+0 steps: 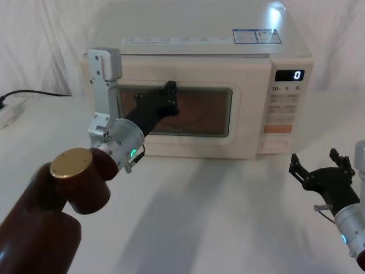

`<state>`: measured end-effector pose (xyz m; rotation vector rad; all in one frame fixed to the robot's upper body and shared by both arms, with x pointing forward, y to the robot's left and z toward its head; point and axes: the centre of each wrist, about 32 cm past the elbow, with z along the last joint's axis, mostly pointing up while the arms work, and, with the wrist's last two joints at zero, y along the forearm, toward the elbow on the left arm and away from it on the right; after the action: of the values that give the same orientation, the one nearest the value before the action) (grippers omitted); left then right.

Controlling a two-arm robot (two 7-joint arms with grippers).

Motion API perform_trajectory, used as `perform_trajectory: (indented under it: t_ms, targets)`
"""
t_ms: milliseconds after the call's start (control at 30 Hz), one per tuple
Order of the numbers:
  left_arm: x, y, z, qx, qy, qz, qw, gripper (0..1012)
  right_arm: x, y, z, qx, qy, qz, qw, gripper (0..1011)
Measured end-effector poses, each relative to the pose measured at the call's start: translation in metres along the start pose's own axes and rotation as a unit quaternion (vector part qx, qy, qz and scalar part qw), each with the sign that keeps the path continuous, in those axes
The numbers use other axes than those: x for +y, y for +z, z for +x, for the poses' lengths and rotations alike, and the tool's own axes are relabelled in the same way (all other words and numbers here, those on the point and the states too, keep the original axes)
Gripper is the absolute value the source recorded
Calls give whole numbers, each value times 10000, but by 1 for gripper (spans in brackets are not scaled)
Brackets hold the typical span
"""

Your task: Press the button to open the microwave door with one hand; close the microwave door with the other hand.

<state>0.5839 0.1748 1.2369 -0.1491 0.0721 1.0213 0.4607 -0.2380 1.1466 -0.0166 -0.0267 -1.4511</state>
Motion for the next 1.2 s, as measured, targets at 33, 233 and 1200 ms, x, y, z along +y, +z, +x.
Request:
perform_trajectory:
  t_ms: [33, 233, 1200]
  targets:
    - [-1, -2, 1, 1, 5, 1, 10000, 0, 0, 0, 0, 0, 0, 0, 10000, 1002]
    - [-4, -5, 11, 4, 42, 3, 10000, 0, 0, 0, 0, 0, 0, 0, 10000, 1002]
    - [-94, 80, 14, 4, 113, -92, 9999, 0, 0, 0, 0, 0, 0, 0, 10000, 1002]
